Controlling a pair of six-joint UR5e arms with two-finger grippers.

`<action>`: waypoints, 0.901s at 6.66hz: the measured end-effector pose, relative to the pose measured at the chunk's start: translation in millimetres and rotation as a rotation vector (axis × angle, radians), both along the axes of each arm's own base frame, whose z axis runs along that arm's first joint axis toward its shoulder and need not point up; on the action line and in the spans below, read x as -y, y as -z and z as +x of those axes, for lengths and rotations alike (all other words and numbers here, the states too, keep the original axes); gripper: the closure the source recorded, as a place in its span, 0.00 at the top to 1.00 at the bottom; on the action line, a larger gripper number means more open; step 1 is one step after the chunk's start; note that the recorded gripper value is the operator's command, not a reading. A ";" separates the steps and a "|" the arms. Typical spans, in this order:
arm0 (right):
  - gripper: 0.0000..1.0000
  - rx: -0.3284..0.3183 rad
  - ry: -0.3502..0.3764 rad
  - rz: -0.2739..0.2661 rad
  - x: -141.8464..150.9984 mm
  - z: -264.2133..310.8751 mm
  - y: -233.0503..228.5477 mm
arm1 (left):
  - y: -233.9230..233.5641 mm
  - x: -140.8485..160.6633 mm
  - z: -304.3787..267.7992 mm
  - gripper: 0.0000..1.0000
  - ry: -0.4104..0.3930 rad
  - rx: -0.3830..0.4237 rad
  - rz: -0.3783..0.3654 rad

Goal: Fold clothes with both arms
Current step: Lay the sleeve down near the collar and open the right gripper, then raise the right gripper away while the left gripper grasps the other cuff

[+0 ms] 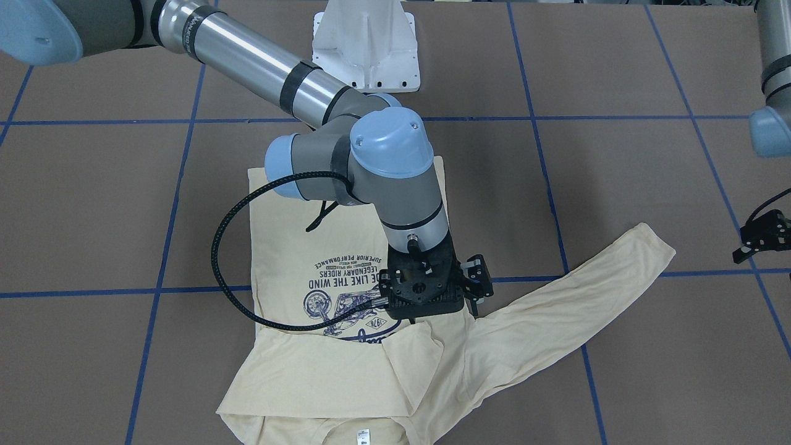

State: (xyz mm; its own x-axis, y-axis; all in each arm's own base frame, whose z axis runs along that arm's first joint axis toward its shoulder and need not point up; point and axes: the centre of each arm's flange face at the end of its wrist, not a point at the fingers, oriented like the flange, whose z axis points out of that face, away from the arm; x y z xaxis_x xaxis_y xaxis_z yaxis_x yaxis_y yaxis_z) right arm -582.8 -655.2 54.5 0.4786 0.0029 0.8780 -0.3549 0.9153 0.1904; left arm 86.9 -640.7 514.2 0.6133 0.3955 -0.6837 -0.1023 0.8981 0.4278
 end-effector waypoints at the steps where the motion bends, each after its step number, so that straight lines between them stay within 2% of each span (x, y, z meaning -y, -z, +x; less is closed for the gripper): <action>1: 1.00 0.008 -0.013 -0.019 -1.1 11.9 -10.8 | 7.7 2.2 1.8 0.99 0.031 -0.013 -0.018; 3: 1.00 -0.039 0.006 -0.065 -16.0 51.1 -47.0 | 11.5 -7.0 14.3 0.99 0.143 -0.030 -0.045; 4: 1.00 -0.087 0.036 -0.089 -24.4 72.5 -63.0 | 12.0 -23.7 35.8 0.99 0.213 -0.018 -0.056; 6: 1.00 -0.199 0.098 -0.095 -44.5 126.2 -108.9 | -1.4 -75.1 89.7 0.99 0.299 0.006 -0.125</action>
